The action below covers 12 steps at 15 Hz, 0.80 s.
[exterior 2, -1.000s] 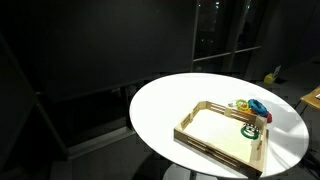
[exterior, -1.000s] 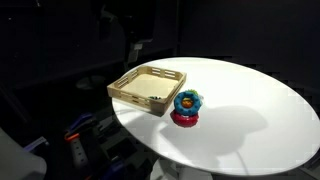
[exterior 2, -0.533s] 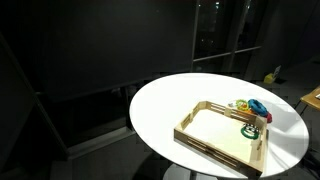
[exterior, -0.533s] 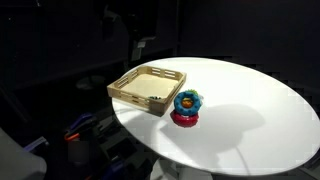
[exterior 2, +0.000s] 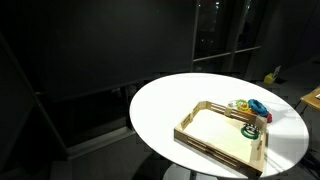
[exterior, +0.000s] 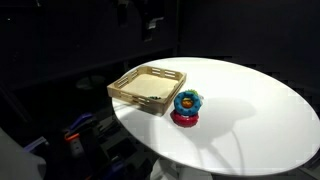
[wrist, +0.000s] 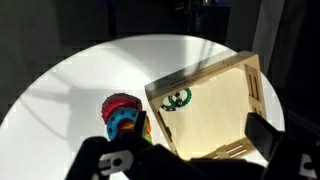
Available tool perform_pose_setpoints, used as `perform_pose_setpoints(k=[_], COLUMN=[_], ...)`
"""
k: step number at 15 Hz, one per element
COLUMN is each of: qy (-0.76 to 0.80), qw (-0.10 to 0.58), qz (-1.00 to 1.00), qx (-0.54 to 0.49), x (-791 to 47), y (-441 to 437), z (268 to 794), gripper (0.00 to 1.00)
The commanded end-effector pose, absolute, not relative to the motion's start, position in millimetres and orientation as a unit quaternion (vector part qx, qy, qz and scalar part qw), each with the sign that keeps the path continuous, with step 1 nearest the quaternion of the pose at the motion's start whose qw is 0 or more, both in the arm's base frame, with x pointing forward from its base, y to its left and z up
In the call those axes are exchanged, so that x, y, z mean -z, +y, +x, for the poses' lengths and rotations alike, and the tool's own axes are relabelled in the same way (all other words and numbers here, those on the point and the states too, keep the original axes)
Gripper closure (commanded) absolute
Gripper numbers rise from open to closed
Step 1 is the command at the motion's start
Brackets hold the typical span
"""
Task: Move the green ring from the tray to the pile of rings on the table
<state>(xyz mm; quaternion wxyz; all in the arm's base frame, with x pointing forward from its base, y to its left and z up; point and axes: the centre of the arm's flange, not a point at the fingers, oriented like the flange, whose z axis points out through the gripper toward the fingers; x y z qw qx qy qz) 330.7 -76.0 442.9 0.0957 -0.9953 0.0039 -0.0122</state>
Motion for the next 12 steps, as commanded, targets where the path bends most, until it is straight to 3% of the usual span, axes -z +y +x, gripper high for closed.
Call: perform_pose_setpoints(k=[1, 12], qy=[0.029, 0.015], qw=[0.095, 0.031], qz=[-0.995, -0.999], qx=[0.032, 0.024], x=[-448.0, -369.7], y=[-56.2, 0.1], z=[357.9, 397.0], gripper=[0.0, 0.0])
